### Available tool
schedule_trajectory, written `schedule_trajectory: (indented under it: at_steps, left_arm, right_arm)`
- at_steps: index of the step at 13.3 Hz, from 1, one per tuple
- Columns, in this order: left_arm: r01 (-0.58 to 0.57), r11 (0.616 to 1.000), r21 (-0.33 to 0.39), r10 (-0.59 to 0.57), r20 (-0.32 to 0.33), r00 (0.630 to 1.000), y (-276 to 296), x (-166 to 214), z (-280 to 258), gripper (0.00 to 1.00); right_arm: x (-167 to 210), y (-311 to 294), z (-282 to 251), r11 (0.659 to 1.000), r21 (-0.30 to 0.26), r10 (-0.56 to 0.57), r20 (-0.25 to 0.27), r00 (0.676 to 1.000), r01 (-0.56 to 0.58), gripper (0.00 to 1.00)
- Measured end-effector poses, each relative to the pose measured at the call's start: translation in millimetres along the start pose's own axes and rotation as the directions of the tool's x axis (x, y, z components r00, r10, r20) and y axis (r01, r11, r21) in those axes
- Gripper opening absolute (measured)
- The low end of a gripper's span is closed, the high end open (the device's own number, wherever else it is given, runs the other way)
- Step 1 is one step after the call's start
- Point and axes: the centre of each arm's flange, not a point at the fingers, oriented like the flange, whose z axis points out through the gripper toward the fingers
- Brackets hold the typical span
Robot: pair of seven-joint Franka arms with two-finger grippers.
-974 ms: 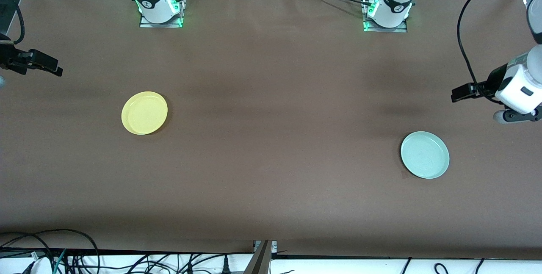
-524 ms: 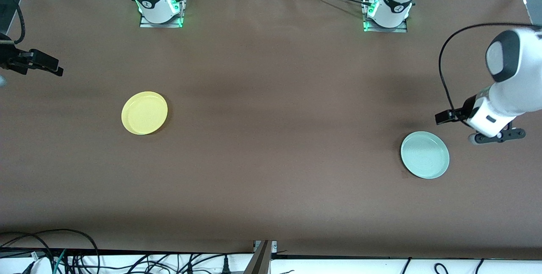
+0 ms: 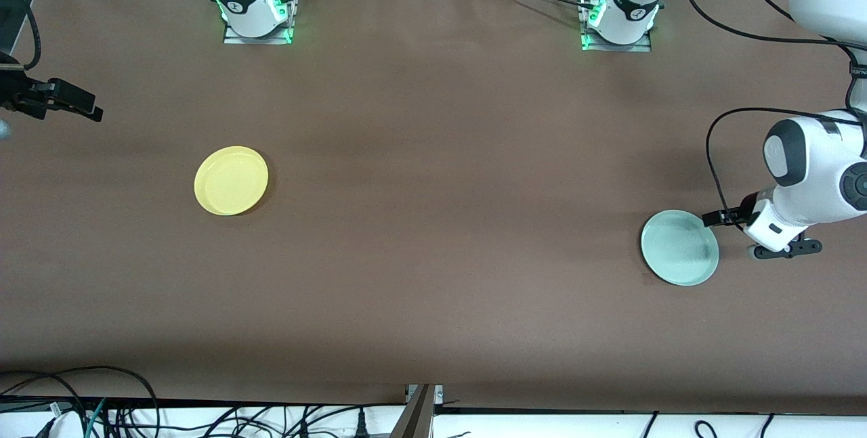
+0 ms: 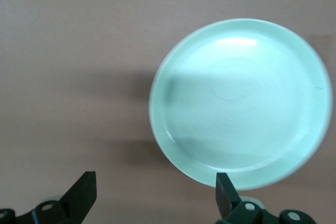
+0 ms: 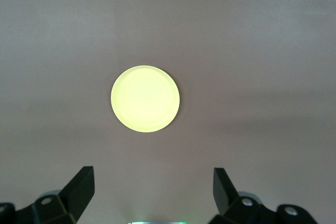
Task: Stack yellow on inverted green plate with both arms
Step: 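Lower the left gripper to the green plate's rim, then close the left gripper on the green plate's rim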
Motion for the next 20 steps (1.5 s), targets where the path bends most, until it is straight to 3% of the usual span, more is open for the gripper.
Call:
schedule_trajectory:
  at_steps: [9,10,14,17,18,20]
  left_arm:
    - [-0.016,1.000,0.004,0.016,-0.027,0.999,-9,20,56,1.00]
    - [-0.020,1.000,0.004,0.020,-0.023,1.000,-9,21,60,0.93]
    - [-0.097,0.995,0.003,0.097,-0.011,0.995,-7,21,69,0.44]
    - [-0.139,0.990,0.000,0.139,-0.019,0.990,8,25,65,0.12]
    - [-0.150,0.989,0.001,0.150,-0.021,0.988,14,26,62,0.05]
    - [-0.159,0.987,0.003,0.159,-0.025,0.987,19,28,58,0.05]
  right_arm:
    - [0,0,0,1.000,0.001,0.000,0.003,1.000,0.000,1.00]
    - [0,0,0,1.000,0.001,0.000,0.003,1.000,0.000,1.00]
    - [0,0,0,1.000,0.001,0.000,0.003,1.000,0.000,1.00]
    - [0,0,0,1.000,0.001,0.000,0.003,1.000,0.000,1.00]
    - [0,0,0,1.000,0.001,0.000,0.003,1.000,0.000,1.00]
    - [0,0,0,1.000,0.001,0.000,0.003,1.000,0.000,1.00]
